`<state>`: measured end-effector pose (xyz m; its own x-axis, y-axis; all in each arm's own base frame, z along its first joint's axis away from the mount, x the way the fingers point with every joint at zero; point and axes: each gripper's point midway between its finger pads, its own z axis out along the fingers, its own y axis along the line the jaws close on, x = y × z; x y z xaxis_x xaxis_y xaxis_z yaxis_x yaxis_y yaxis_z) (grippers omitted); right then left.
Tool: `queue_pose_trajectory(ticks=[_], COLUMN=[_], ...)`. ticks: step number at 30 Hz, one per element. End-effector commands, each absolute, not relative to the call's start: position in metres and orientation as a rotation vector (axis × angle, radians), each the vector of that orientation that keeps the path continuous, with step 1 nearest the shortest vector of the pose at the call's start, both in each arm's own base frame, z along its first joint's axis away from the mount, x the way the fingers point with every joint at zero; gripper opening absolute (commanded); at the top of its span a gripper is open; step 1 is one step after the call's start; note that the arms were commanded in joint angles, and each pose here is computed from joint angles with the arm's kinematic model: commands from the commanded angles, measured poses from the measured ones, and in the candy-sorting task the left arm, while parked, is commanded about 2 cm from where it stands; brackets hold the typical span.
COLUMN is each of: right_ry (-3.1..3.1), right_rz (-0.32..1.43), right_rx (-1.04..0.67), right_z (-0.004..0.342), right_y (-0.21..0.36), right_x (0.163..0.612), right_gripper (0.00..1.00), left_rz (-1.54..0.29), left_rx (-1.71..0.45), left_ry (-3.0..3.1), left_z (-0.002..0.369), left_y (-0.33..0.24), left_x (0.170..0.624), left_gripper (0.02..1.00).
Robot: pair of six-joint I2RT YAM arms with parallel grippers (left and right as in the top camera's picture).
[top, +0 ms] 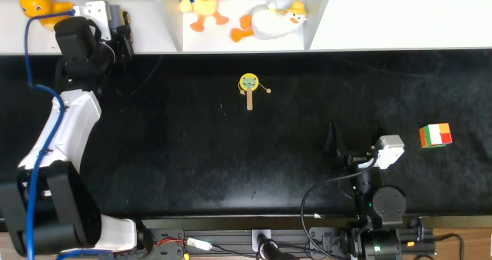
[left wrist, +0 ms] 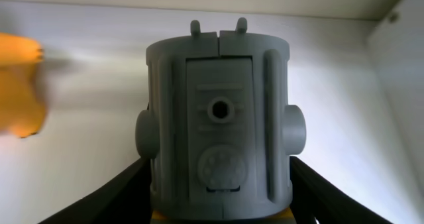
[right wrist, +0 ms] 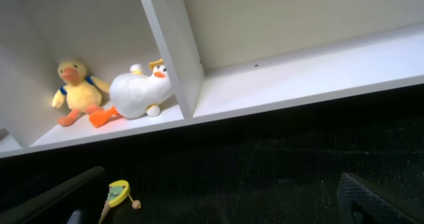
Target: Store Toys
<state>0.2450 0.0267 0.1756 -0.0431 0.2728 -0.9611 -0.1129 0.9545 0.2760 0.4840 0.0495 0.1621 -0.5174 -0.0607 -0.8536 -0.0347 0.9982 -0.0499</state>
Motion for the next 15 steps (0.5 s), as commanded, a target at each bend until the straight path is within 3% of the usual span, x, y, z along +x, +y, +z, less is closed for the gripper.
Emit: queue_pose_trajectory(ticks=[1,15], right_ry=[1.585,1.586], right_rz=[0.314,0.314], right_rx=[0.132,0.132], right_z=[0.172,0.172], right_y=[0.027,0.027], right_x=[0.245,0.245], right_gripper=[0.993,0.996], left_rz=[-0.074,-0.042], left_rx=[0.014,0.032], left_ry=[2.083,2.123], left_z=[0.174,0.155], left_y=[0.039,0.042], left_x=[0.490,0.492], left_gripper=[0.253,0.266])
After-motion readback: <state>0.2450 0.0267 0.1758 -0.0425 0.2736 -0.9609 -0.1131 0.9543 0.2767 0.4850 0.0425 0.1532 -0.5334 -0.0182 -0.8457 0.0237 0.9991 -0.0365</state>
